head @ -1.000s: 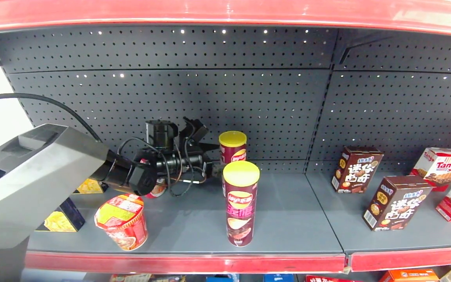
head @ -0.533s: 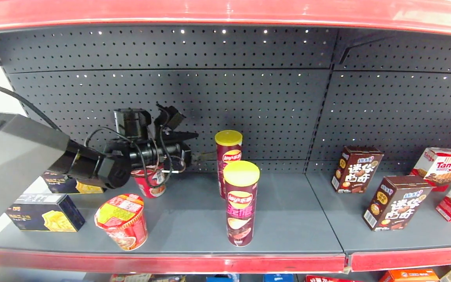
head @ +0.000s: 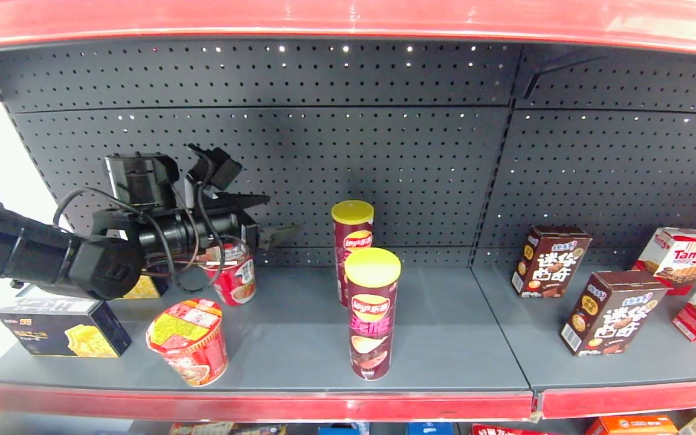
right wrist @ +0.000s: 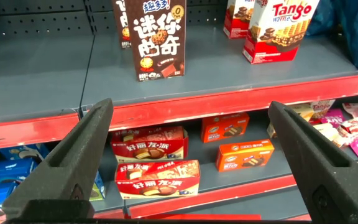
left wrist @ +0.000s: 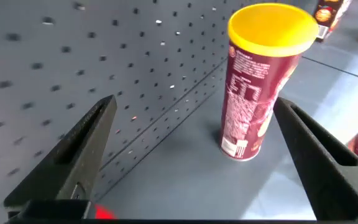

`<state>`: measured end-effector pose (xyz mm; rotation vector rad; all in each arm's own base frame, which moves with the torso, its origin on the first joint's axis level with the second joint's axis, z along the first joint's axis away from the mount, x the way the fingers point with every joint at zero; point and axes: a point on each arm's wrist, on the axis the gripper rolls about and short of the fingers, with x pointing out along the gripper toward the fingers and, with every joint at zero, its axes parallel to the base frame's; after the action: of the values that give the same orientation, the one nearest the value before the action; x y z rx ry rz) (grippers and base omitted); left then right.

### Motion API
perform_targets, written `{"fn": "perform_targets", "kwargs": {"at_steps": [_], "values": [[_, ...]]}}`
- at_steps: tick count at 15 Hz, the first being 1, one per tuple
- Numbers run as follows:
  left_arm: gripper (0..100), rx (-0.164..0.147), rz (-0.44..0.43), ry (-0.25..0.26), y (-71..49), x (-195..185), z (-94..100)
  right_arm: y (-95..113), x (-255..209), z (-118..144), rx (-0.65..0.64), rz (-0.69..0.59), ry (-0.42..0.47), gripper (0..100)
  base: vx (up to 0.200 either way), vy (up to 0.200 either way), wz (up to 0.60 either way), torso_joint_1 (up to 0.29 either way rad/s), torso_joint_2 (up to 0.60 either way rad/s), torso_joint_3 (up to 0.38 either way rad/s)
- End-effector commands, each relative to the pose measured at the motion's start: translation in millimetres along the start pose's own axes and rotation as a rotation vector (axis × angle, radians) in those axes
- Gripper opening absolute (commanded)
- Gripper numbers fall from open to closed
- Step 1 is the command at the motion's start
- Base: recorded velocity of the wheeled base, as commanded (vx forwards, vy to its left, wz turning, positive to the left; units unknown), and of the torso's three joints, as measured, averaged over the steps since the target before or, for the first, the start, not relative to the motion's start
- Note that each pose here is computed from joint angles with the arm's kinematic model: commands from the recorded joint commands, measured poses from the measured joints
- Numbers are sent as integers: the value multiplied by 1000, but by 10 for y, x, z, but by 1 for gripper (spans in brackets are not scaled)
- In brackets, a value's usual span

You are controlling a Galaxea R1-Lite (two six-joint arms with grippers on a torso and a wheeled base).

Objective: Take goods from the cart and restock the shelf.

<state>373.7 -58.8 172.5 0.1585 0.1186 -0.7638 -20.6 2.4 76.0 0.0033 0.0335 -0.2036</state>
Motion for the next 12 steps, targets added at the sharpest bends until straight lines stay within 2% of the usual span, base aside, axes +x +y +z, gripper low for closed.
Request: {"fn": "perform_targets", "kwargs": {"at_steps": [1, 3, 4, 5, 6, 8, 9, 12], "values": [[100, 17, 79, -23, -66, -429, 185, 0, 1, 0, 0, 0, 2, 100, 0, 0, 0, 0, 0, 0], [100, 14, 155, -37, -146, -714, 303, 0, 1, 0, 0, 0, 2, 100, 0, 0, 0, 0, 0, 0], [100, -23, 225, -74, -286, -997, 442, 0, 1, 0, 0, 0, 2, 100, 0, 0, 0, 0, 0, 0], [100, -36, 245, -84, -346, -1079, 474, 0, 1, 0, 0, 0, 2, 100, 0, 0, 0, 0, 0, 0], [100, -65, 318, -113, -478, -1273, 542, 0, 1, 0, 0, 0, 2, 100, 0, 0, 0, 0, 0, 0], [100, -94, 379, -115, -534, -1353, 537, 0, 1, 0, 0, 0, 2, 100, 0, 0, 0, 0, 0, 0], [100, -104, 441, -105, -572, -1407, 503, 0, 1, 0, 0, 0, 2, 100, 0, 0, 0, 0, 0, 0], [100, -114, 489, -111, -874, -1731, 406, 0, 1, 0, 0, 0, 2, 100, 0, 0, 0, 0, 0, 0]]}}
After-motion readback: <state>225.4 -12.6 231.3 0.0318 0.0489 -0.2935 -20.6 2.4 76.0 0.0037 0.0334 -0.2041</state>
